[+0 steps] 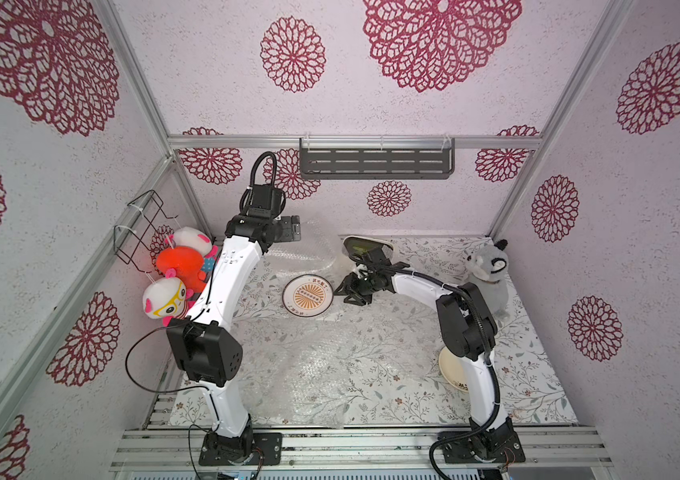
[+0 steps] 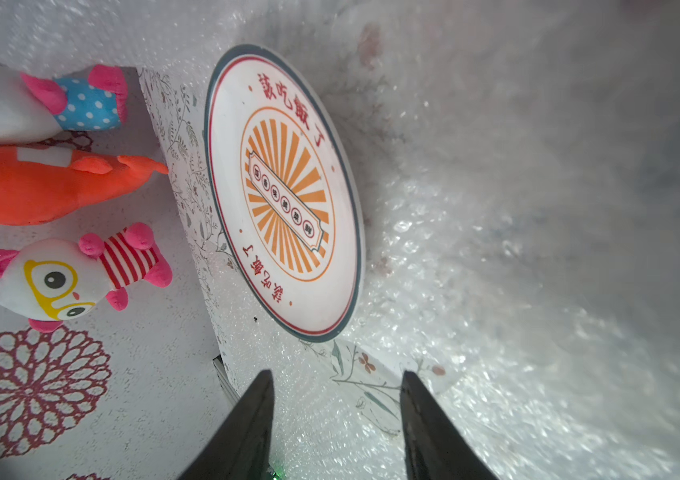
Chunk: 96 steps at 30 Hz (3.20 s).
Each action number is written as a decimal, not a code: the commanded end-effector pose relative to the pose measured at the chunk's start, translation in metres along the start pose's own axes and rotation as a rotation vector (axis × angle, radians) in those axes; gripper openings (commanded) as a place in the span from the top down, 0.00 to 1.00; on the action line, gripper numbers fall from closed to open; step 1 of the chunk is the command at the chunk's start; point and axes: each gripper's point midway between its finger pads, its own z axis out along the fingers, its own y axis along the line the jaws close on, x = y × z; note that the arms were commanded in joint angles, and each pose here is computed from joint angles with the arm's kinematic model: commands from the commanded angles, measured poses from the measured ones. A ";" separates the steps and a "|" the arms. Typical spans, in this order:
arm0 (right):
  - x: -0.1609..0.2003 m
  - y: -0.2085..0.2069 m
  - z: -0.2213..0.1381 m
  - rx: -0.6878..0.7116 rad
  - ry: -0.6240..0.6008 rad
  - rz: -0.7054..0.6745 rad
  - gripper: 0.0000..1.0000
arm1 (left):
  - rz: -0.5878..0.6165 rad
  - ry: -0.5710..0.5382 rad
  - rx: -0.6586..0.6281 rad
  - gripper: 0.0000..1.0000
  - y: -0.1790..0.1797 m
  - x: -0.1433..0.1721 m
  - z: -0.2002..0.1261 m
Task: Unpack dinner plates from bubble wrap
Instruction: Unwrap the bubble wrap at the center of the board, then pick up the plate from the bubble wrap.
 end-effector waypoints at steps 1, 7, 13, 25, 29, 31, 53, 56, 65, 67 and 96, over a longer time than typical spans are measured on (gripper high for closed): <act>-0.008 0.018 -0.025 -0.025 -0.066 -0.064 0.50 | -0.153 0.189 0.090 0.02 -0.008 0.062 0.004; -0.005 0.024 -0.030 -0.047 -0.074 -0.108 0.52 | -0.322 0.318 0.191 0.01 -0.005 0.137 0.017; -0.010 0.031 -0.031 -0.065 -0.087 -0.125 0.57 | -0.431 0.321 0.240 0.00 0.019 0.142 0.026; -0.024 0.063 -0.035 -0.034 -0.120 -0.205 0.55 | -0.501 0.347 0.252 0.01 0.050 0.146 0.045; -0.029 0.065 -0.015 -0.060 -0.082 -0.178 0.55 | -0.501 0.361 0.235 0.04 0.060 0.151 0.056; -0.032 0.064 -0.008 -0.056 -0.072 -0.175 0.55 | -0.510 0.377 0.237 0.08 0.063 0.156 0.062; -0.028 0.019 0.028 0.003 0.022 -0.130 0.56 | -0.550 0.465 0.280 0.33 0.058 0.191 0.114; -0.028 0.020 0.031 -0.010 0.028 -0.128 0.57 | -0.548 0.472 0.276 0.36 0.059 0.194 0.120; -0.028 0.019 0.036 -0.034 0.048 -0.127 0.58 | -0.547 0.489 0.291 0.42 0.055 0.203 0.134; -0.027 0.019 0.038 -0.041 0.054 -0.123 0.59 | -0.554 0.516 0.292 0.43 0.054 0.215 0.143; -0.022 0.049 0.047 -0.230 0.063 -0.145 0.68 | -0.526 0.558 0.347 0.65 0.021 0.231 0.159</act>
